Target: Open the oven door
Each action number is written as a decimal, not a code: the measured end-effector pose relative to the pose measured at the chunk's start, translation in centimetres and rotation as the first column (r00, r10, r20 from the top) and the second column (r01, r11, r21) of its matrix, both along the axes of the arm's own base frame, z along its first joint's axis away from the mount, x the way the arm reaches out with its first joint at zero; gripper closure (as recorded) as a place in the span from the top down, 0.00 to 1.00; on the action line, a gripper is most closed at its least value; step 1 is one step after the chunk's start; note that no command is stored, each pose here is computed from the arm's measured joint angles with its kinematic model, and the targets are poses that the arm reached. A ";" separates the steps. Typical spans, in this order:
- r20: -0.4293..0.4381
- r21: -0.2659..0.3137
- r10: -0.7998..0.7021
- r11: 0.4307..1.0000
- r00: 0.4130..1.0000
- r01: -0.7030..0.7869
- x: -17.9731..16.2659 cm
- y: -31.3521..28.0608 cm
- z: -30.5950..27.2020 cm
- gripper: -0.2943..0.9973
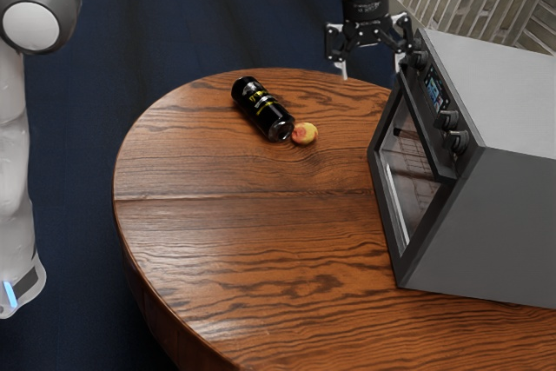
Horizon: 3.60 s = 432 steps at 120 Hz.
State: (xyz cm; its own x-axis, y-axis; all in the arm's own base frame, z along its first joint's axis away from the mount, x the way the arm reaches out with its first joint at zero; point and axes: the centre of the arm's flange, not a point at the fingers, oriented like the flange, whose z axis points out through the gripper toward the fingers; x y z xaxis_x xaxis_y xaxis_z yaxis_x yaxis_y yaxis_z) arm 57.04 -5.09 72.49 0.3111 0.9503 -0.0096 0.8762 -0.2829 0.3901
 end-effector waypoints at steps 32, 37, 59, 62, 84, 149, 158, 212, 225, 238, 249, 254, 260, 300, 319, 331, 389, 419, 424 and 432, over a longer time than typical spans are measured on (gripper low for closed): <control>0.045 0.019 -0.217 0.976 0.975 0.217 -2.4 -10.4 -0.6 0.77; 0.039 0.023 -0.242 0.970 0.969 0.241 -4.4 -11.2 -0.9 0.77; 0.062 0.038 -0.134 0.991 0.989 0.132 -8.8 -5.0 -2.0 0.77; 0.070 0.038 -0.134 0.991 0.988 0.132 -8.4 -5.0 -1.9 0.77; 0.087 0.030 -0.132 0.991 0.987 0.130 -2.4 -4.4 -2.5 0.77; 0.112 0.003 -0.116 0.993 0.987 0.116 5.7 -0.3 -4.4 0.77; 0.102 -0.004 -0.118 0.993 0.988 0.119 6.2 0.1 -5.2 0.77; 0.078 -0.011 -0.141 0.990 0.987 0.142 7.8 1.7 -7.8 0.77; 0.076 -0.014 -0.143 0.989 0.987 0.144 8.3 2.1 -8.3 0.77; 0.084 -0.015 -0.153 0.988 0.985 0.155 9.1 1.9 -8.5 0.77; 0.084 -0.016 -0.158 0.987 0.984 0.159 9.3 1.9 -8.7 0.77; 0.084 -0.019 -0.158 0.987 0.984 0.160 9.4 2.0 -8.7 0.77; 0.082 -0.023 -0.159 0.987 0.984 0.161 9.5 2.0 -9.0 0.77; 0.066 -0.040 -0.164 0.985 0.984 0.167 7.9 1.9 -9.1 0.77; 0.057 -0.049 -0.155 0.986 0.986 0.158 5.7 2.4 -8.7 0.77; 0.046 -0.059 -0.149 0.987 0.988 0.152 4.7 2.6 -9.1 0.77; 0.064 -0.055 -0.111 0.992 0.992 0.115 -6.1 1.9 -10.6 0.77; 0.287 0.013 -0.035 0.999 0.957 0.032 -16.8 1.3 -1.2 0.77; 0.313 -0.008 -0.023 1.000 0.950 0.027 -14.9 2.1 1.8 0.77; 0.306 -0.017 0.004 1.000 0.952 0.002 -12.9 1.6 6.4 0.77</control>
State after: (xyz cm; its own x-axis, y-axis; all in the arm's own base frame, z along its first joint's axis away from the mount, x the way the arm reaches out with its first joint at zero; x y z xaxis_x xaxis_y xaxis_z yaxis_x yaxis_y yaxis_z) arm 44.18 -3.53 78.89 0.3006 0.9512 0.0696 0.7144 -0.2729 0.6443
